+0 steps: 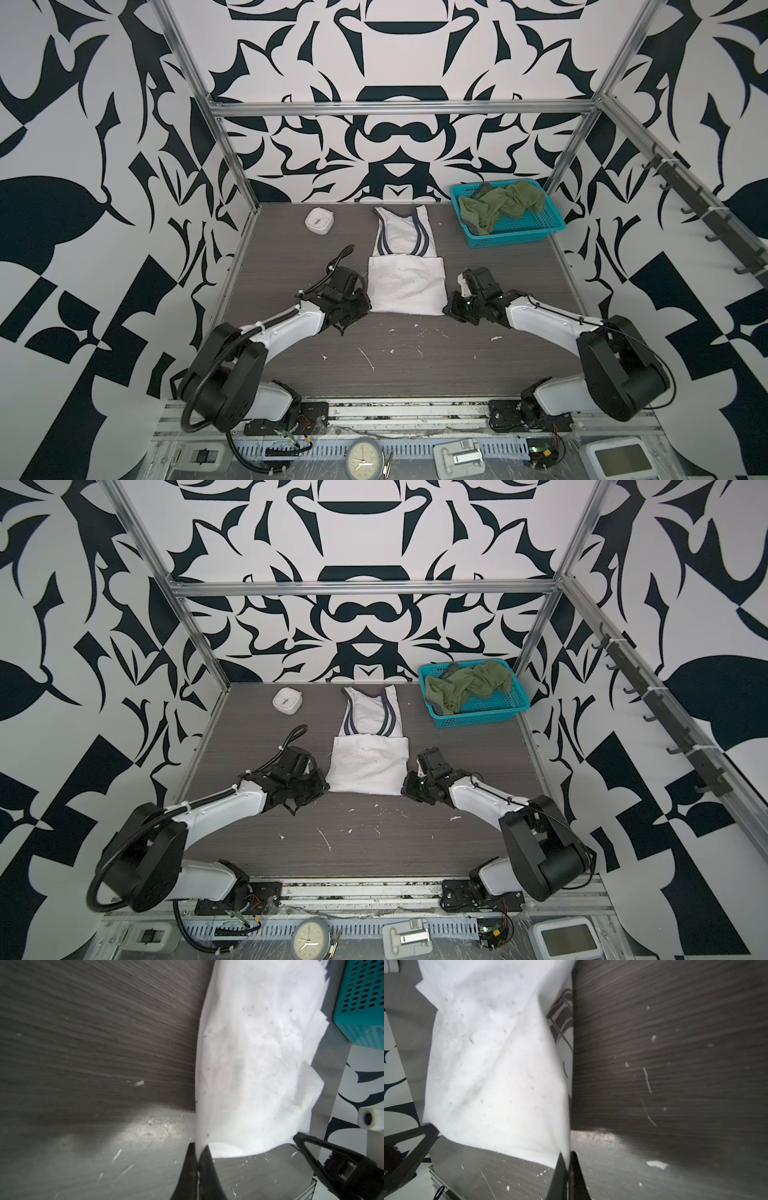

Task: Fold and stack the tank tops
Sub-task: 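Grasp the nearer corners of the folded bundle with both grippers, then lift the bundle with both grippers and fold it over toward the far edge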

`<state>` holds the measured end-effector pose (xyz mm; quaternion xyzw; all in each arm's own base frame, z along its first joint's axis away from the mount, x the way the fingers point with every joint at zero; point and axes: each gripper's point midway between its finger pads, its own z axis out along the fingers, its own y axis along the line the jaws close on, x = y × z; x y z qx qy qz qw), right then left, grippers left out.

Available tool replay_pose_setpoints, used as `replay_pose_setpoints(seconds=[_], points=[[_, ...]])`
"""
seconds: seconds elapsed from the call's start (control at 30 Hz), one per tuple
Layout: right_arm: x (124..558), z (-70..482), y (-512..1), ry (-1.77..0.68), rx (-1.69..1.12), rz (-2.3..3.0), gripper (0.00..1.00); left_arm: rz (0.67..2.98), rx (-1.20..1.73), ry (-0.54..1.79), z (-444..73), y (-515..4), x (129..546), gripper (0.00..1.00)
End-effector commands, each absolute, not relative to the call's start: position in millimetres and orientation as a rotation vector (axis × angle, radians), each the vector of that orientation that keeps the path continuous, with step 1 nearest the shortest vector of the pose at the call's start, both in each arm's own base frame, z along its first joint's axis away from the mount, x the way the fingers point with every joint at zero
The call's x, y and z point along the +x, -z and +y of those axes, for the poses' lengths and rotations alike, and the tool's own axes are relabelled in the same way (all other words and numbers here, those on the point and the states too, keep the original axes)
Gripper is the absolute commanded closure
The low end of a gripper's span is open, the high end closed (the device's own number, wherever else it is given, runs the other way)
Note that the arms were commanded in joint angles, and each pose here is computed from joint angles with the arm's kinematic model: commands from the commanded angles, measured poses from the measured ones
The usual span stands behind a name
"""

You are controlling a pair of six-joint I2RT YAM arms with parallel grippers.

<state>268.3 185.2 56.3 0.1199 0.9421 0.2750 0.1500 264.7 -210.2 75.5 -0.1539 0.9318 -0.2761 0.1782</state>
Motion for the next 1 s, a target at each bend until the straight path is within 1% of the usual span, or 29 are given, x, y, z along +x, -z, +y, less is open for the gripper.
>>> replay_pose_setpoints(seconds=[0.0,0.13,0.27,0.4,0.5,0.6,0.73,0.87,0.97], points=[[245.2,176.6,-63.9,-0.715,0.3,2.738,1.0,2.626,-0.459,0.664,-190.8,-84.8,240.5,1.0],[221.1,178.5,-88.7,-0.73,0.253,2.715,1.0,2.591,-0.441,0.686,-190.6,-104.9,211.1,1.0],[204.9,179.8,-125.6,-0.792,0.214,2.661,1.0,2.556,-0.407,0.704,-189.2,-132.1,186.4,1.0],[202.6,187.8,-164.4,-0.872,0.174,2.609,1.0,2.482,-0.388,0.798,-191.1,-167.9,179.1,1.0],[209.3,205.7,-196.5,-1.005,0.132,2.54,1.0,2.422,-0.306,0.886,-202.1,-195.9,182.0,1.0],[222.7,221.6,-224.4,-1.079,0.091,2.477,1.0,2.372,-0.251,0.819,-200.6,-216.5,194.2,1.0],[250.2,233.1,-243.5,-1.045,0.046,2.438,1.0,2.334,-0.239,0.779,-205.3,-240.5,224.4,1.0],[285.0,242.5,-251.7,-1.042,0.045,2.416,1.0,2.333,-0.344,0.714,-195.8,-245.8,264.0,1.0],[314.6,243.2,-245.3,-1.044,0.079,2.427,1.0,2.371,-0.437,0.709,-186.6,-234.5,295.2,1.0]])
